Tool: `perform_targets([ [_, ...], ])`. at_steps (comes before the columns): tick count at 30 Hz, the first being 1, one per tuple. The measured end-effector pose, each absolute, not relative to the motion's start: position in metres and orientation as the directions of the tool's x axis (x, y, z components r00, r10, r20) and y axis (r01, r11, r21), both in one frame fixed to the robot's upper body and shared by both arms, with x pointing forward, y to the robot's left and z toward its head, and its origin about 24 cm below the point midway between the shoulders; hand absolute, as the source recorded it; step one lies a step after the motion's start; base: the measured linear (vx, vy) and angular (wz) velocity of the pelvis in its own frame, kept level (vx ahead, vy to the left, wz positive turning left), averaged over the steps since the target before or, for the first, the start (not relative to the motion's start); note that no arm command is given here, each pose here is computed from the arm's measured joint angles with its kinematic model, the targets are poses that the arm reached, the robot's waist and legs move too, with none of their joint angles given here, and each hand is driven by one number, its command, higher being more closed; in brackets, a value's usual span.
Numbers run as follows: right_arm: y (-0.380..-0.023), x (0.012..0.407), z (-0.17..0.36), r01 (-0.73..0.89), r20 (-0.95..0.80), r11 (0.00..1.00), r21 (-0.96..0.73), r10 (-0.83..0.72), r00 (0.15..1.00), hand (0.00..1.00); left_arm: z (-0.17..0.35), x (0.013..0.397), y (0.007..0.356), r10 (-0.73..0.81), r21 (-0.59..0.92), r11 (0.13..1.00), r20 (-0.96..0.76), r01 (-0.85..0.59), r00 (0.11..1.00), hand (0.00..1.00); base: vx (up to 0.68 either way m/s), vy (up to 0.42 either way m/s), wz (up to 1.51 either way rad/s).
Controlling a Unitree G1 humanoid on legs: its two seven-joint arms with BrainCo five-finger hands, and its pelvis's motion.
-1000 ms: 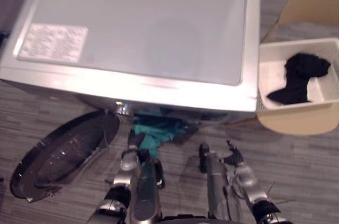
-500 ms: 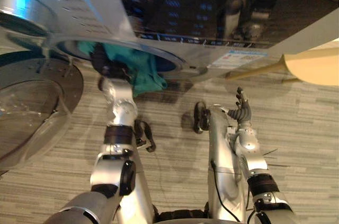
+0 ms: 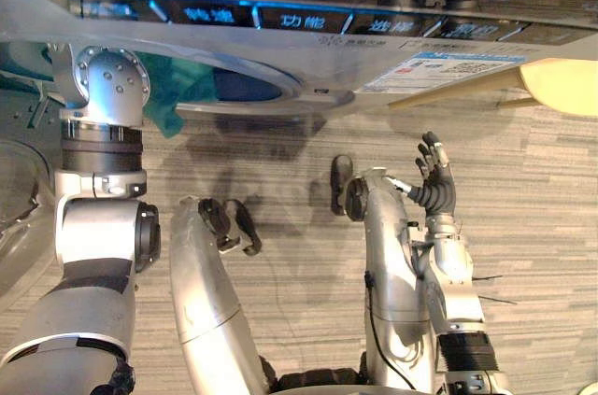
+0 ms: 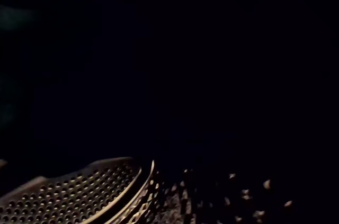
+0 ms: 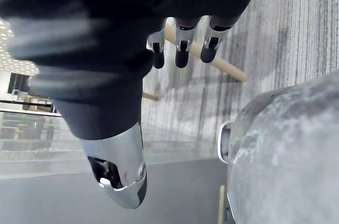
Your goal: Pick up the laundry basket with both hands and put the clothes into the washing machine.
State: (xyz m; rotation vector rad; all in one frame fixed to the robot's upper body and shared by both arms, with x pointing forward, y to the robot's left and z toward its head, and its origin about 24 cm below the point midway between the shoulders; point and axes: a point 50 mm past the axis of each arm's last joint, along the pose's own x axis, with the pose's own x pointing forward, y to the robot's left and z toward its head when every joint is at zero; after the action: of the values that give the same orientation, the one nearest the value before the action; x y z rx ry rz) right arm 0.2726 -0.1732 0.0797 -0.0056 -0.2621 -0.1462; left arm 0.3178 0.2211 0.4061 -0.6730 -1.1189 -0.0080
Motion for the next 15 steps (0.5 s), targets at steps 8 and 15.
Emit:
perform_targets([
  [8,-0.174,0.272,0.081,0.132,0.265,0.991,0.011,-0.130,0.955,0.00,0.398,0.346,0.175,-0.052,0.071,0.997,0.841,-0.016,0.538,0.00,0.00,-0.002,-0.01],
  [15,-0.172,0.270,0.079,0.107,0.259,0.994,0.008,-0.106,0.960,0.00,0.338,0.388,0.117,-0.318,0.740,0.588,0.582,-0.326,0.748,0.00,0.01,0.001,0.05],
])
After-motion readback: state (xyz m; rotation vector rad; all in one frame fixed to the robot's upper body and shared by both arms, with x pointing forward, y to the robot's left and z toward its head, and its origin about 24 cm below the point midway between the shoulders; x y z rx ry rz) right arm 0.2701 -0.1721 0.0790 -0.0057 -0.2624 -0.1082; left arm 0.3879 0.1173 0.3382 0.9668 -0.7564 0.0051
